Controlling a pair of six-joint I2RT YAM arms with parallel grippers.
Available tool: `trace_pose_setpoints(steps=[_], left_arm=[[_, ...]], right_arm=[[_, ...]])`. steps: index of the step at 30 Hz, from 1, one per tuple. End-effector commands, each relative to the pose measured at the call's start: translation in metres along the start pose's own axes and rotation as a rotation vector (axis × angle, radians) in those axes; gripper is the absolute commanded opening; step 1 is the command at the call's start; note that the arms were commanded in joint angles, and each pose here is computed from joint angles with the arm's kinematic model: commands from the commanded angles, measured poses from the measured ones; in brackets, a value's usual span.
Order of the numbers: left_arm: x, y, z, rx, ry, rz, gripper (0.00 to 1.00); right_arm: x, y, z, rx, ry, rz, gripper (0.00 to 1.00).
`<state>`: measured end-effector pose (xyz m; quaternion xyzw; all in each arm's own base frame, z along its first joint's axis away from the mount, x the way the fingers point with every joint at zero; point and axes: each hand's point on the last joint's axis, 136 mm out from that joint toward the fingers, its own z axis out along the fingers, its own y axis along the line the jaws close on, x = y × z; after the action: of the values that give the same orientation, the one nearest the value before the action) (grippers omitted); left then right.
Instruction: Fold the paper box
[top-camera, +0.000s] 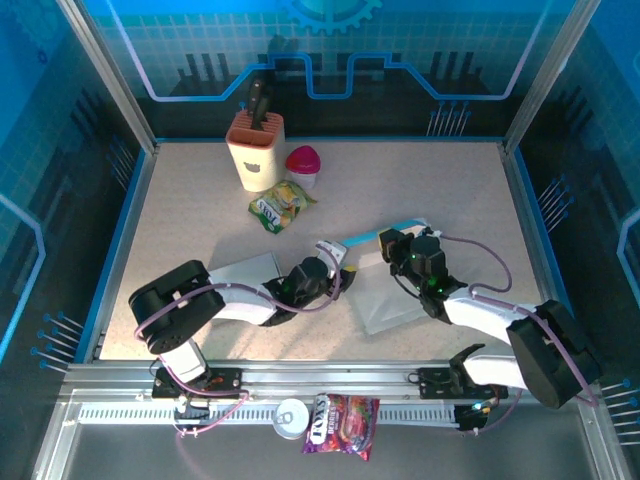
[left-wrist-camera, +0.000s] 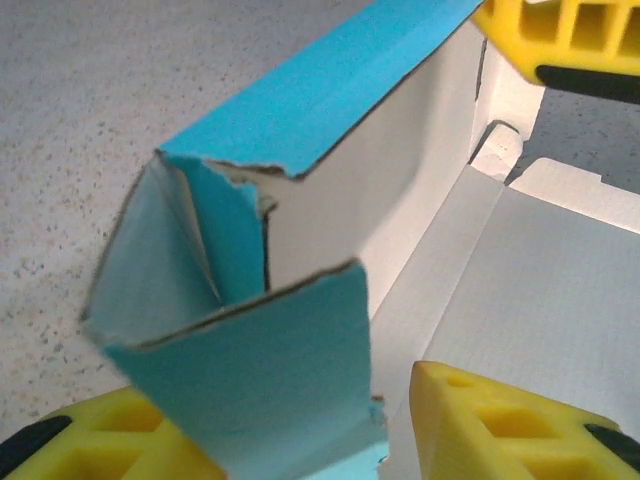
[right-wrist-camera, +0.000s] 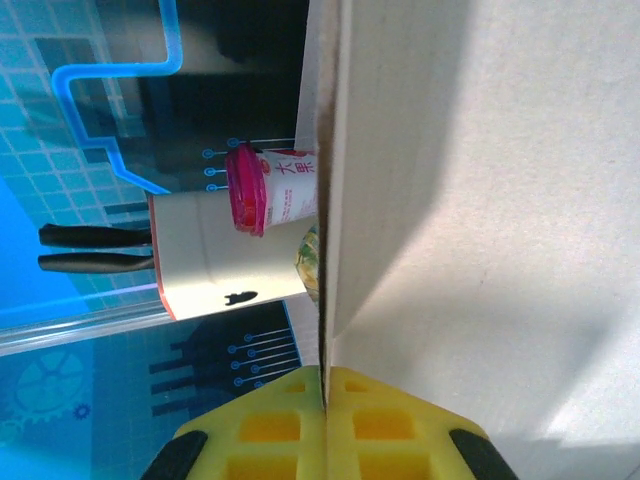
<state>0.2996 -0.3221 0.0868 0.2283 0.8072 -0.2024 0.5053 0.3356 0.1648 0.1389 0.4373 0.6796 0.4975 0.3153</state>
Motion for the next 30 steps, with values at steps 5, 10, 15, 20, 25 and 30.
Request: trace_pose_setpoints(steps=[5, 10, 15, 20, 25, 30], left_arm=[[-0.023, 0.006, -0.022, 0.055, -0.115, 0.036, 0.5], [-0.021, 0.004, -0.04, 0.1, -0.136, 0.037, 0.49], [-0.019, 0.04, -0.043, 0.028, -0.12, -0.028, 0.45], [-0.019, 0.059, -0.039, 0.037, -0.091, -0.036, 0.35], [-0.017, 0.036, -0.034, 0.174, -0.092, 0.023, 0.29], [-0.011, 0.03, -0.032, 0.212, -0.113, 0.031, 0.29]], right_arm=[[-0.011, 0.015, -0.001, -0.073, 0.036, -0.007, 0.0], [-0.01, 0.039, 0.009, -0.177, 0.108, -0.038, 0.0], [0.001, 0.037, 0.025, -0.187, 0.17, -0.029, 0.0], [0.004, 0.022, 0.035, -0.152, 0.192, -0.024, 0.0], [0.006, 0.018, 0.039, -0.16, 0.201, -0.005, 0.0], [0.005, 0.022, 0.036, -0.159, 0.196, -0.016, 0.0]])
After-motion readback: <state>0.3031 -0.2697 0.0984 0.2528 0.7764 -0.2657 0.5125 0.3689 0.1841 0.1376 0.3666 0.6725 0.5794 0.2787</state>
